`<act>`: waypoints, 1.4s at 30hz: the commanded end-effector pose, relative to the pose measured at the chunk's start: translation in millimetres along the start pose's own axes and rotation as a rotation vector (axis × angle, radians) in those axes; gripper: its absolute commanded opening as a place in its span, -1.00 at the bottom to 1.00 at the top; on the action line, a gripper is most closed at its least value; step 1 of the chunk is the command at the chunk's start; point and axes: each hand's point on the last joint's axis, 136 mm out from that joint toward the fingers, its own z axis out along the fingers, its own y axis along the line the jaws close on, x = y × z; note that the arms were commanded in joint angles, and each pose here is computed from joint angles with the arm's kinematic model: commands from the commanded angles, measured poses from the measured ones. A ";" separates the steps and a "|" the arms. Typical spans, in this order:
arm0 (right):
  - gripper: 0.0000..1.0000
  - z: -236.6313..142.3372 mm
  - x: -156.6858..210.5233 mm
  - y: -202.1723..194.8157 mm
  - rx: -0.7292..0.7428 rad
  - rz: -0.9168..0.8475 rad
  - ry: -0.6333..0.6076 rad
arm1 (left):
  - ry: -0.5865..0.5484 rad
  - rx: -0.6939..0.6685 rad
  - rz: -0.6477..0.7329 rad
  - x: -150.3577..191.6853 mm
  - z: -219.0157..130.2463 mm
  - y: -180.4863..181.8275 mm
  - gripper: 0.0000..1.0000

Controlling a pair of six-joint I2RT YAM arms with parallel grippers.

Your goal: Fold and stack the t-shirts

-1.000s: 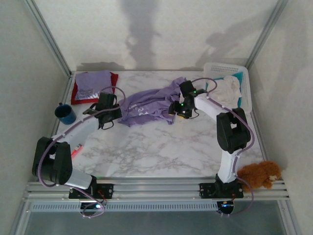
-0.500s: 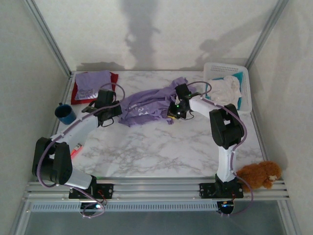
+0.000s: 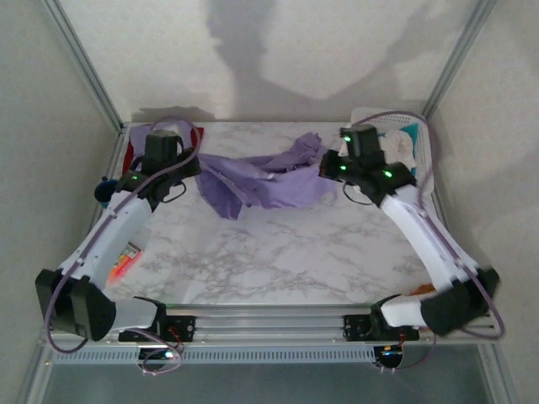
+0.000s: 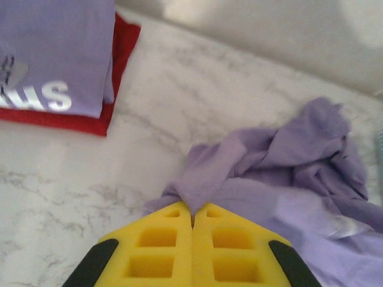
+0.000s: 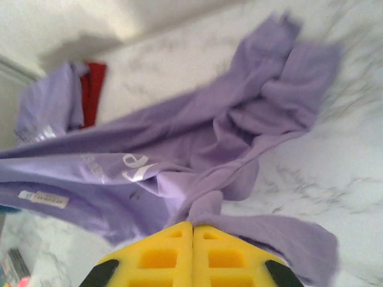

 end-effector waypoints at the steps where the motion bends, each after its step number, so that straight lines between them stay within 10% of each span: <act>1: -1.00 -42.1 10.0 -27.8 0.146 -0.032 -0.072 | -0.064 0.000 0.014 -24.0 -39.3 -2.8 -1.00; 8: -1.00 -79.4 32.1 -6.0 0.077 -0.087 -0.068 | -0.074 -0.004 0.024 -32.5 -78.6 -1.7 -1.00; 22: -1.00 64.1 99.2 -22.7 0.070 -0.009 0.213 | 0.285 -0.121 0.023 76.0 65.8 78.1 -0.98; 24: -1.00 82.0 99.4 -24.6 0.059 0.029 0.246 | 0.313 -0.161 0.033 83.6 81.8 90.0 -0.22; 28: -1.00 104.2 102.6 -29.1 0.070 0.029 0.286 | 0.284 -0.161 0.059 78.6 79.5 85.3 0.62; 42: -1.00 117.9 94.3 -59.0 0.101 0.055 0.318 | 0.326 -0.130 0.515 178.5 19.2 11.1 0.58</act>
